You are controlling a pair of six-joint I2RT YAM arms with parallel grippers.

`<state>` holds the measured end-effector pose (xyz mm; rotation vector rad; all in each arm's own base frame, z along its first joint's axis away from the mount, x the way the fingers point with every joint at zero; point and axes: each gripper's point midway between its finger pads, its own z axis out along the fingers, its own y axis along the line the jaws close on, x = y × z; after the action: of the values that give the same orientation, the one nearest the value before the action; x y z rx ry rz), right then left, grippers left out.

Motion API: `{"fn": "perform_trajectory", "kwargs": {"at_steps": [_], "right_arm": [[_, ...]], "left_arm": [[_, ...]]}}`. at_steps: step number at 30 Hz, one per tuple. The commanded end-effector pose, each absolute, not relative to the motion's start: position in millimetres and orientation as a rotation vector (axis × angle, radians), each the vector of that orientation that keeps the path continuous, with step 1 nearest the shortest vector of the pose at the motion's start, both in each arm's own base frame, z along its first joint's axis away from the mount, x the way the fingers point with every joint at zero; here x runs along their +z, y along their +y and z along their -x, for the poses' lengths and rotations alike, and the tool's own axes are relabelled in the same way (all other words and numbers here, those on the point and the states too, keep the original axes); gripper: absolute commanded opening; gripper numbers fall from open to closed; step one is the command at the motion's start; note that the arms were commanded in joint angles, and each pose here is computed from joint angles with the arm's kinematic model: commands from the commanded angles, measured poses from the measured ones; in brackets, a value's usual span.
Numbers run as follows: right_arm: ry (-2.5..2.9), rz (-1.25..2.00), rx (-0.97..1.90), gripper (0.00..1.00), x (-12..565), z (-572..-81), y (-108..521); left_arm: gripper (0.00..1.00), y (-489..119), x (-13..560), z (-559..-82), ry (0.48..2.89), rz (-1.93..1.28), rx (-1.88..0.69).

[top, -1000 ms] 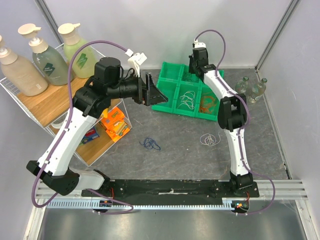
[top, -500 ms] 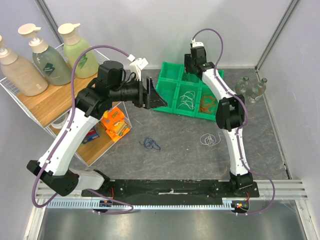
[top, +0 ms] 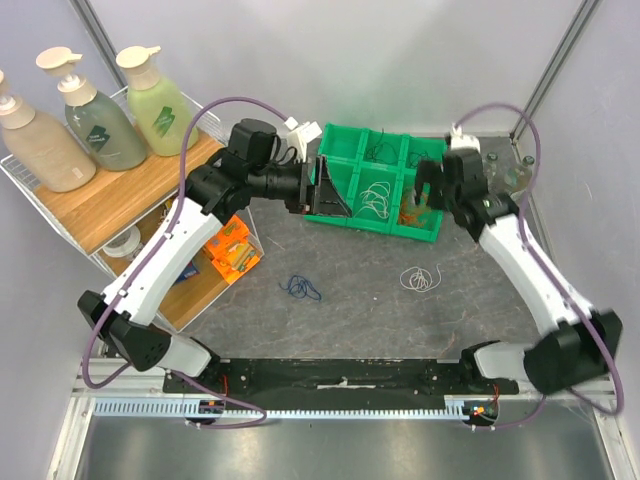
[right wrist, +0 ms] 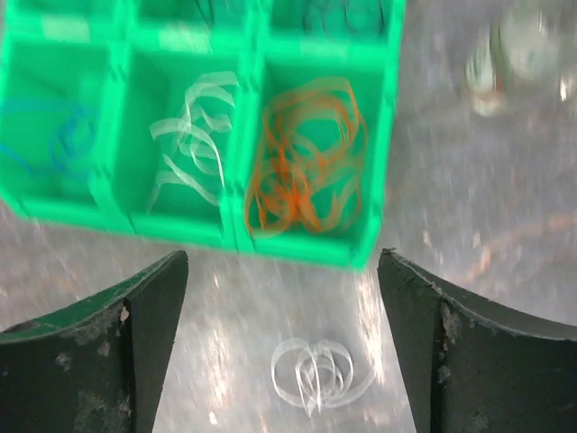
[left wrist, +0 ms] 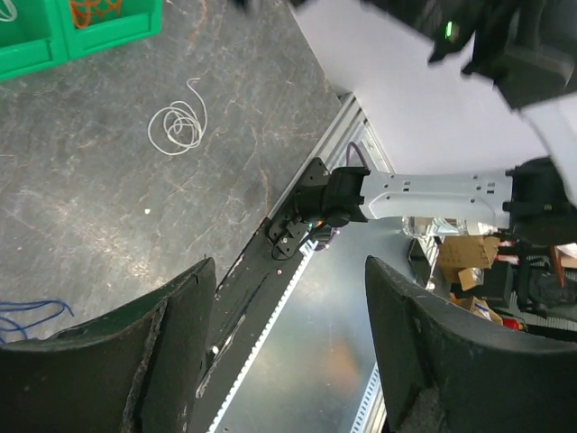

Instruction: Untangle the cables

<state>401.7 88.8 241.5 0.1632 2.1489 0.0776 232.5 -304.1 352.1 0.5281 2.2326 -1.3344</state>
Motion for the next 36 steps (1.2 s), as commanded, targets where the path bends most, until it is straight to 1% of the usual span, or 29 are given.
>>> {"fn": "perform_trajectory", "kwargs": {"at_steps": [1,3,5,8,12,16,18,22,24,26,28,29,31,34,36], "right_arm": [[2.366,-0.216,0.145,0.91,176.4,-305.5,80.1],[2.493,-0.210,0.206,0.85,147.0,-264.2,83.8],[2.606,-0.193,0.335,0.79,124.5,-229.3,97.3],[2.655,-0.191,0.374,0.73,103.6,-208.0,98.7],[2.664,-0.129,0.316,0.70,92.3,-216.5,94.6],[2.749,-0.092,0.210,0.68,66.5,-224.5,87.1],[2.752,-0.069,0.187,0.64,62.4,-232.7,86.9],[2.743,-0.060,0.198,0.62,57.4,-246.9,92.2],[2.756,-0.063,0.225,0.56,47.2,-248.6,96.9],[2.789,-0.070,0.242,0.43,35.0,-244.9,99.7],[2.807,-0.073,0.241,0.36,29.2,-242.2,102.3],[2.801,-0.061,0.240,0.31,30.7,-242.0,105.1],[2.766,-0.037,0.228,0.16,39.9,-247.1,110.6],[2.694,-0.019,0.286,0.00,65.4,-260.6,128.2],[2.642,-0.022,0.356,0.00,85.2,-272.4,142.6]], "left_arm": [[0.73,-323.5,359.7,-222.3,2.202,-0.572,-1.431],[0.73,-332.4,355.3,-220.6,2.224,-0.577,-1.451],[0.72,-343.7,353.7,-216.5,2.235,-0.601,-1.481],[0.72,-354.1,355.2,-211.8,2.231,-0.634,-1.489],[0.72,-361.0,354.6,-209.3,2.236,-0.640,-1.498],[0.72,-360.4,361.0,-210.1,2.213,-0.645,-1.491],[0.72,-358.7,362.5,-210.2,2.209,-0.639,-1.476],[0.72,-355.1,362.1,-209.6,2.217,-0.626,-1.450],[0.72,-354.1,362.2,-210.0,2.221,-0.623,-1.440],[0.72,-352.4,365.9,-210.2,2.214,-0.621,-1.432],[0.72,-350.2,368.5,-210.2,2.208,-0.618,-1.418],[0.72,-348.7,368.3,-209.6,2.210,-0.617,-1.411],[0.72,-346.5,365.6,-208.5,2.217,-0.610,-1.402],[0.72,-343.9,363.9,-206.1,2.225,-0.605,-1.398],[0.72,-341.4,364.0,-204.3,2.224,-0.605,-1.392]]}}
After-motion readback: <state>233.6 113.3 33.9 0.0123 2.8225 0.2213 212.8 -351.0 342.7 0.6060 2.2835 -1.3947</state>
